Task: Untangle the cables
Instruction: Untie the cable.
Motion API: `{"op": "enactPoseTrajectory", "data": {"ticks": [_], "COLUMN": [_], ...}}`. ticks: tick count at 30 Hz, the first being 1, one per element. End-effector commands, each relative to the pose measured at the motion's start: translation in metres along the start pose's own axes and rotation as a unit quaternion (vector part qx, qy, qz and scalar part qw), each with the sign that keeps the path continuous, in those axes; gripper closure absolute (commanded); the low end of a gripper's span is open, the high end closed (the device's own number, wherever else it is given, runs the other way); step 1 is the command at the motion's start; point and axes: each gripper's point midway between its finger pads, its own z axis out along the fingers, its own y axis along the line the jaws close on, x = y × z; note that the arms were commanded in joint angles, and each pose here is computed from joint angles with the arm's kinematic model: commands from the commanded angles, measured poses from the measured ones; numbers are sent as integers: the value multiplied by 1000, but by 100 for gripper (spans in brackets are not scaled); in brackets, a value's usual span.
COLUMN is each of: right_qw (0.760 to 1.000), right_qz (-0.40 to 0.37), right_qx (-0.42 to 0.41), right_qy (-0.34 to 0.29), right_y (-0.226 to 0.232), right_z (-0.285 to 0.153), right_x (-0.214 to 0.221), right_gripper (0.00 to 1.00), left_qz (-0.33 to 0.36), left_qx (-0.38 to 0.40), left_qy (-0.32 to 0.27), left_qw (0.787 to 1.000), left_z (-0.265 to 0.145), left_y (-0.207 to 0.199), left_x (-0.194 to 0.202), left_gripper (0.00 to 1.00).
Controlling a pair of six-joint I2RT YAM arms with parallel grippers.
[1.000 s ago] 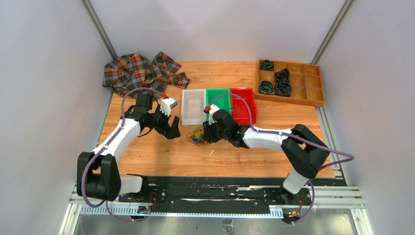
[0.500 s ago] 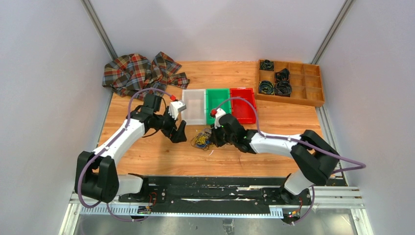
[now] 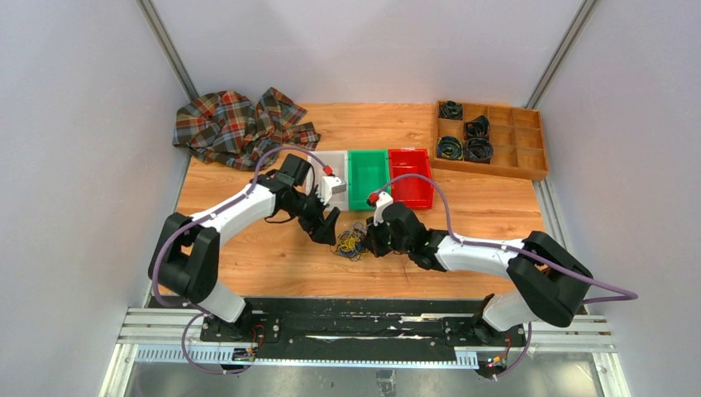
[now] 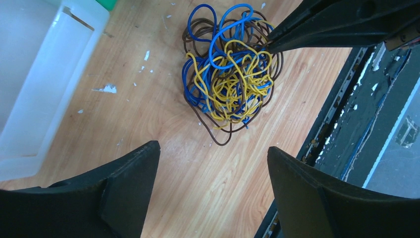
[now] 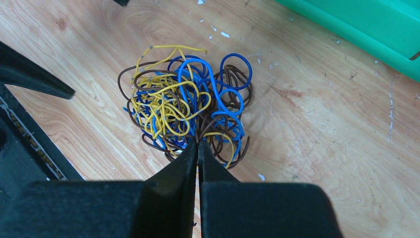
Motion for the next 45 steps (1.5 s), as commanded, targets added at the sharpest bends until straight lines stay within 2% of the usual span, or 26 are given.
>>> {"op": "enactPoseTrajectory", "data": {"ticks": [1,6,14,24,28,31,34,41,43,45], "right_qw": [1000,1000,1000,999,1000,1000,1000,1000,1000,1000], "right_qz": [1,-8,-15,-17,-15,-14,-13,-12,-14,-14], "right_qx": [-15,-20,-27,-29,-18,-8,-3,2,10,21], "right_qy": [-5,-5,0,7,6,7,4,5,5,-12], "right_y": [8,10,14,13,9,5,4,3,1,-1], "right_z": [2,6,11,9,5,2,0,-5,-8,-16], "right_x": [3,4,5,15,17,19,17,16,12,1], "right_gripper": [100,99,100,99,99,99,99,88,79,64], "left_qz": [14,15,5,-4,2,12,21,3,-4,-9], "left_qx": [34,56,67,58,54,47,31,22,20,21], "left_qy": [-7,-13,-18,-14,-1,6,1,-22,-24,-25], "left_qw": [999,998,998,998,999,999,999,999,1000,999], "left_z": [6,12,25,31,23,11,-1,-14,-17,-22], "left_y": [-7,-8,-7,-2,-5,-10,-14,-23,-24,-28], "left_x": [-13,-23,-20,-19,-16,-17,-18,-30,-33,-36], "left_gripper": [18,24,53,55,76,89,94,99,99,99]}}
